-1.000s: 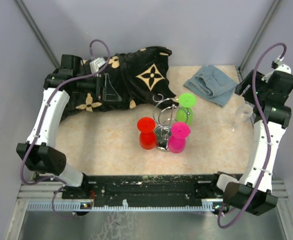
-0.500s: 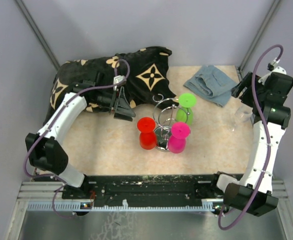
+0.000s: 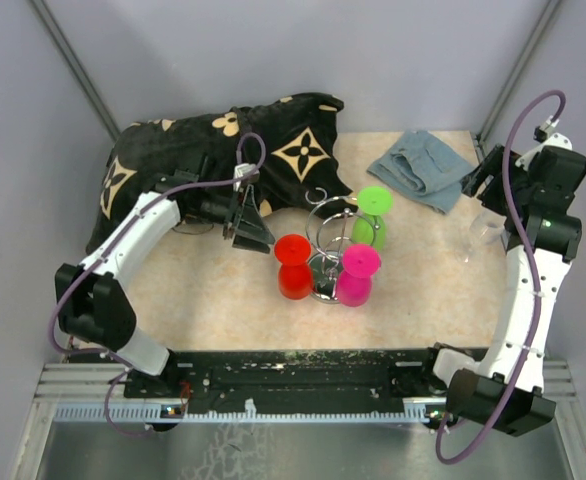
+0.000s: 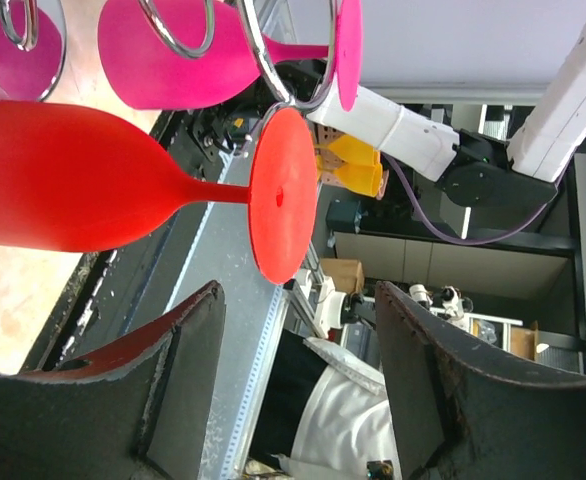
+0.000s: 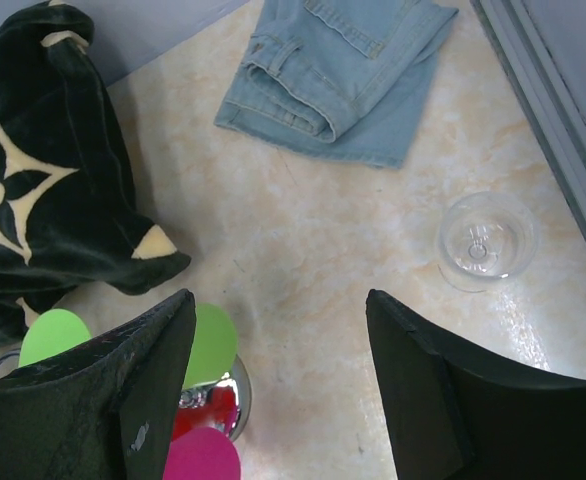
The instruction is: Take the wine glass off the wine glass rack
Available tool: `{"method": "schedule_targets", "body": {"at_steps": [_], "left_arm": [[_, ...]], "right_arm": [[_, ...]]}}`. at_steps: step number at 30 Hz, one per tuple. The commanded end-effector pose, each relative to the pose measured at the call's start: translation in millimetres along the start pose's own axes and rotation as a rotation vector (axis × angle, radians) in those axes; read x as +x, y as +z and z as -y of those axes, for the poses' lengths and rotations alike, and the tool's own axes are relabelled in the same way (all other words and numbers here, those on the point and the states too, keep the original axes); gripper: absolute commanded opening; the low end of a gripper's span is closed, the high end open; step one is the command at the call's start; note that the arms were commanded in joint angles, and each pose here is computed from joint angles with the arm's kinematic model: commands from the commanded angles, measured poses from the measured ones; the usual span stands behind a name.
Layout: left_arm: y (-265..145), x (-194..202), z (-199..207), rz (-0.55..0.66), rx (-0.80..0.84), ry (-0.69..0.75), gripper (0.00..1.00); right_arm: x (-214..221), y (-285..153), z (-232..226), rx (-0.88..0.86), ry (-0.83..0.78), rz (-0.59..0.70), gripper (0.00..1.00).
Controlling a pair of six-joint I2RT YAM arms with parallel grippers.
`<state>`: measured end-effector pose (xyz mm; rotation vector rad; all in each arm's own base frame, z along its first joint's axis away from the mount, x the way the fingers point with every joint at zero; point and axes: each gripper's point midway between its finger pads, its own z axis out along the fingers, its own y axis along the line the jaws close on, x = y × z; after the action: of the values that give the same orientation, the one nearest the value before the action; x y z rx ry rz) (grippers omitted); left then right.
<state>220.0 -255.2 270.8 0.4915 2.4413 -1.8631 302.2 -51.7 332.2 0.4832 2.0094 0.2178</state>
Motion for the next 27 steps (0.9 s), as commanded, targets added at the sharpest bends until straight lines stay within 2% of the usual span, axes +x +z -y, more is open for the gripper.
{"method": "schedule_targets", "body": {"at_steps": [1, 7, 13, 27], "left_arm": [[4, 14, 7, -0.026, 0.032, -0.002, 0.66], [6, 15, 7, -0.034, 0.040, -0.013, 0.63], [9, 13, 9, -0.043, 0.051, -0.010, 0.55], [19, 18, 5, -0.081, 0.050, -0.027, 0.55]], "right_arm": [[-13, -13, -10, -0.031, -0.036, 0.060, 0.69], [-12, -14, -9, -0.026, -0.039, 0.061, 0.68], [-12, -13, -9, -0.024, -0.040, 0.061, 0.68], [-10, -13, -7, -0.020, -0.047, 0.060, 0.68]]}}
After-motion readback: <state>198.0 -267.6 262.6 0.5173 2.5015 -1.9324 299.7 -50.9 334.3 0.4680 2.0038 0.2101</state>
